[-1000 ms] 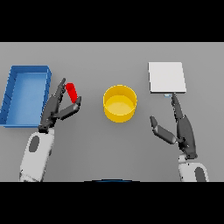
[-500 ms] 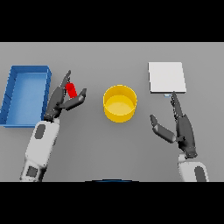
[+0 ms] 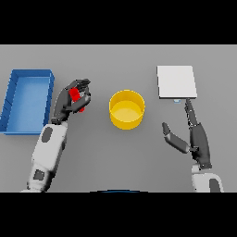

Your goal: Pick up the red beaker and tilt it to pour out 1 green nut into yellow bowl. Pick up the yellow bowl and place it on the metallic measuring scale.

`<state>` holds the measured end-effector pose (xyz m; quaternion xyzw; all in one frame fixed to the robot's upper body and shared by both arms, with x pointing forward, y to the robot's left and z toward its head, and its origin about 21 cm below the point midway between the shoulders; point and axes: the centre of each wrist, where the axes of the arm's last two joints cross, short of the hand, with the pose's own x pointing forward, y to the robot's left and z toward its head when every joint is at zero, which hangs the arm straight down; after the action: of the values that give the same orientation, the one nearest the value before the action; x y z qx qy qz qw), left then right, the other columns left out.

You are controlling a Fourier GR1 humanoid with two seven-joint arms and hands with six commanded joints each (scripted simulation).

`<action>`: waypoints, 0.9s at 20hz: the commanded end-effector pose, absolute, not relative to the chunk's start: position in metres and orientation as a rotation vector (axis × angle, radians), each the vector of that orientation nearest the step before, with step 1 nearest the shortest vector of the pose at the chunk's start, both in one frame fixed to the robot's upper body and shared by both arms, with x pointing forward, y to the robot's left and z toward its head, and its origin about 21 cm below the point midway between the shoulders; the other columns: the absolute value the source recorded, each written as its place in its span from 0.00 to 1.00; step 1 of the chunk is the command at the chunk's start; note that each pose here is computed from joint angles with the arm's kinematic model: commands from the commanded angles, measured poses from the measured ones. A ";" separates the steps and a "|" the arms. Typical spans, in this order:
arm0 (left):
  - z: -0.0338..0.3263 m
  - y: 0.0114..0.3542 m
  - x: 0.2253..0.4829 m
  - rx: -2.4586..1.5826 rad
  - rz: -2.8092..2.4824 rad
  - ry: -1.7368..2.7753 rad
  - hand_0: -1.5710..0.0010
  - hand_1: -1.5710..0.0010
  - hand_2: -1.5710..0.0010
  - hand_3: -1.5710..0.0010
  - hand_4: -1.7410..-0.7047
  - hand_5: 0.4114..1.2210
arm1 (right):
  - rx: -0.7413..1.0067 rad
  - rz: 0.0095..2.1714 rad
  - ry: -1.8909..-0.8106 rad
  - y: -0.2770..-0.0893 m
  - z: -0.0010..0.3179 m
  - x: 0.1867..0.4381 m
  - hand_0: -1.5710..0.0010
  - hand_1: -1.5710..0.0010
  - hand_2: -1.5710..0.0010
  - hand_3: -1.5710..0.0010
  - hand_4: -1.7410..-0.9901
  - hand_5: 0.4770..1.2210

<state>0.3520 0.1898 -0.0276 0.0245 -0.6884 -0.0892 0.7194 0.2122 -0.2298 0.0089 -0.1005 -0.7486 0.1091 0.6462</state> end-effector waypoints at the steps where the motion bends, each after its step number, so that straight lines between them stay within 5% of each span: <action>1: -0.024 0.190 0.356 0.073 -0.205 -1.520 0.58 0.55 0.53 0.54 0.23 0.65 | -0.229 0.248 -1.686 -0.229 0.008 0.214 1.00 1.00 1.00 1.00 0.65 0.23; 4: -0.023 0.185 0.358 0.082 -0.260 -1.543 0.30 0.28 0.27 0.38 0.13 0.82 | -0.214 0.248 -1.688 -0.226 0.008 0.212 1.00 1.00 1.00 1.00 0.65 0.22; 7: -0.024 0.183 0.354 0.073 -0.285 -1.547 0.15 0.15 0.14 0.19 0.21 0.91 | -0.221 0.246 -1.679 -0.225 0.012 0.218 1.00 1.00 1.00 1.00 0.64 0.23; 11: -0.021 0.181 0.354 0.082 -0.224 -1.562 0.06 0.06 0.06 0.08 0.12 0.90 | -0.210 0.230 -1.676 -0.229 0.009 0.214 1.00 1.00 1.00 1.00 0.64 0.22; 18: 0.015 0.175 0.356 0.099 -0.240 -1.680 0.01 0.01 0.01 0.02 0.02 0.87 | -0.233 0.253 -1.695 -0.227 0.007 0.214 1.00 1.00 1.00 1.00 0.64 0.24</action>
<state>0.3563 0.1748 0.0154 0.0420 -0.7440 -0.1053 0.6584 0.2145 -0.2265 0.0072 -0.1021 -0.7459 0.1115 0.6487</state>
